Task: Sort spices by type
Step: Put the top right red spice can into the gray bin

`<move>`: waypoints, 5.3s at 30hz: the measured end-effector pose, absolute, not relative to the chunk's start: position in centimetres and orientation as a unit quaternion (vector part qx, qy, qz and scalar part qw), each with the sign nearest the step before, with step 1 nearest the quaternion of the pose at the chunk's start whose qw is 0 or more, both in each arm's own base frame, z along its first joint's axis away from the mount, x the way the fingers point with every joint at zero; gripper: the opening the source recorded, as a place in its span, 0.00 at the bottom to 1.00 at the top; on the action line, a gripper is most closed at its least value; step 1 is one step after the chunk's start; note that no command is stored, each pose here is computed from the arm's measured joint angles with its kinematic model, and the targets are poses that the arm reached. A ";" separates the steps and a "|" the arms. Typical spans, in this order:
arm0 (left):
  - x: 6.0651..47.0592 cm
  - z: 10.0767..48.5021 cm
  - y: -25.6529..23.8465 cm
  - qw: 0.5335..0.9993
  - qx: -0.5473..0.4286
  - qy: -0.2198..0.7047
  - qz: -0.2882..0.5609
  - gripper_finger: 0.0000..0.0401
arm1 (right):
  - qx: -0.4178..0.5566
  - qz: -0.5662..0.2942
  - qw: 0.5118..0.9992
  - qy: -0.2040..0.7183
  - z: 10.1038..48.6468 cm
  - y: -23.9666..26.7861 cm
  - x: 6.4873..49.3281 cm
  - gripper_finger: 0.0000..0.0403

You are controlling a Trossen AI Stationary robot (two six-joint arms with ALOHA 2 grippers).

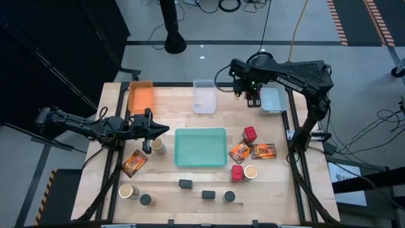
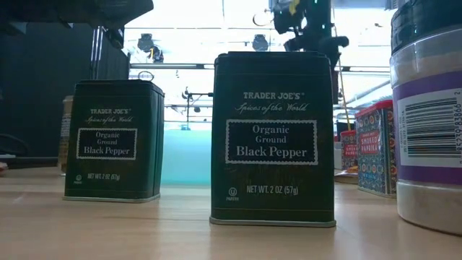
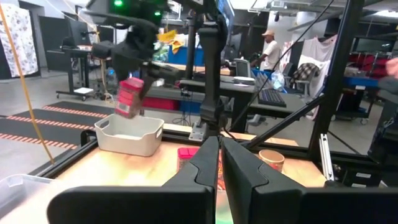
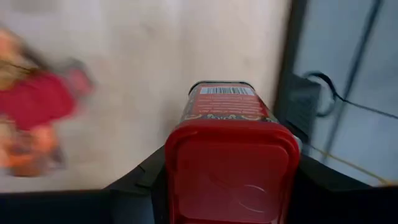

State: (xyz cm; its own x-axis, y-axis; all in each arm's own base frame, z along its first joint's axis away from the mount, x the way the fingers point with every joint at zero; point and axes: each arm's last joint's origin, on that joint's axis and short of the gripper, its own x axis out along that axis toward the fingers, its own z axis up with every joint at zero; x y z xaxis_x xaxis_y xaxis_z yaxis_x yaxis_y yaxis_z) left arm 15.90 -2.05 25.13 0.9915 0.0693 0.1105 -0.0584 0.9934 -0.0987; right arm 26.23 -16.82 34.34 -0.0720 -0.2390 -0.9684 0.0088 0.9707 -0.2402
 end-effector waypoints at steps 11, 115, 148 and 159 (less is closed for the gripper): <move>15.9 25.1 -2.0 0.997 -0.047 -0.055 0.032 0.06 | 0.165 -0.343 0.644 0.664 34.4 -24.1 20.0 0.47; 15.9 25.0 -2.1 0.997 -0.046 -0.051 0.032 0.06 | 0.441 -0.488 0.613 0.438 25.6 -28.7 12.6 0.65; 15.9 25.1 -2.1 0.996 -0.061 -0.055 0.032 0.06 | 0.310 -0.467 0.652 0.511 20.6 -20.5 13.7 0.00; 15.9 25.1 -2.0 0.996 -0.061 -0.055 0.032 0.06 | 0.299 -0.479 0.651 0.507 20.5 -21.1 13.4 0.00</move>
